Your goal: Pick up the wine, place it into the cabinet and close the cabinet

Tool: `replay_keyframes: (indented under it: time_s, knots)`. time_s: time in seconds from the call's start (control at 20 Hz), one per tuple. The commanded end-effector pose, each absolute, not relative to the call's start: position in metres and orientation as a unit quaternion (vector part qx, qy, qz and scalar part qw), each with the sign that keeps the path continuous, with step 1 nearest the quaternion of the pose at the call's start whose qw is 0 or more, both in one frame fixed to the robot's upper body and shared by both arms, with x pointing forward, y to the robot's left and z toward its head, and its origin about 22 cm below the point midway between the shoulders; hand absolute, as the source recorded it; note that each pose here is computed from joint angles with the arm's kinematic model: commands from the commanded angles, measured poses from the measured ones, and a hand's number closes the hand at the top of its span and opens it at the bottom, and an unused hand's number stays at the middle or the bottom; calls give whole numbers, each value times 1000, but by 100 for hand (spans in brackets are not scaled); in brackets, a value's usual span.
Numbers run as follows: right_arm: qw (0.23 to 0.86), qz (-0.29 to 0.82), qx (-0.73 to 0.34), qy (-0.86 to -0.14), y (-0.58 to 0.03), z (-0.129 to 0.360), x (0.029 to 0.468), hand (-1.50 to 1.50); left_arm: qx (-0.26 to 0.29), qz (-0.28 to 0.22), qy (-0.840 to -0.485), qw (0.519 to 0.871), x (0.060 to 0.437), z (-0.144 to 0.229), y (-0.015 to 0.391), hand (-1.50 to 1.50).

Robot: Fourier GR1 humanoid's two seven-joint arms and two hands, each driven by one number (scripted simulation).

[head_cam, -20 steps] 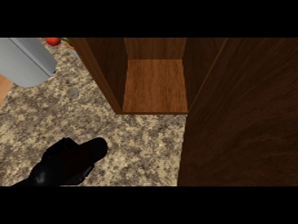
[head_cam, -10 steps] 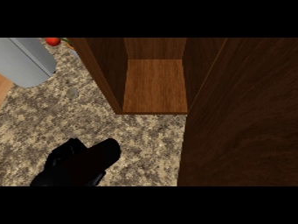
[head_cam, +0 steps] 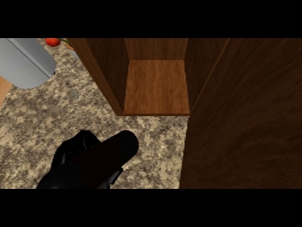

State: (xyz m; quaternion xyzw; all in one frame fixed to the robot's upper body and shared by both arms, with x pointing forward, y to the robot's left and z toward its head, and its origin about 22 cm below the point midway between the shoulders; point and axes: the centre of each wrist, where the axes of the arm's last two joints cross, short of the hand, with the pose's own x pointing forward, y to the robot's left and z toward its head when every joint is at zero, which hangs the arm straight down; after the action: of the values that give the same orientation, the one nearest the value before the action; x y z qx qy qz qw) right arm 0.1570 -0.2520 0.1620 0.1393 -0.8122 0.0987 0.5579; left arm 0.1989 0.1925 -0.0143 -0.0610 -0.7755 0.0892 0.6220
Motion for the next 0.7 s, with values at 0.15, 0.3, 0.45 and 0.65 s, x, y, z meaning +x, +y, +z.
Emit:
replay_keyframes:
  time_s: [0.15,0.3,0.45,0.65]
  knots:
    - [541,92,127,-827,-259,168,145,-150,-66,75,-775,624,219,5,159,150]
    - [535,98,135,-829,-256,171,140,-150,-72,78,-776,622,236,25,142,150]
    - [537,97,133,-828,-270,176,150,-150,-80,72,-765,635,251,48,127,150]
    - [541,89,125,-827,-276,163,149,-150,-53,68,-773,628,270,28,116,150]
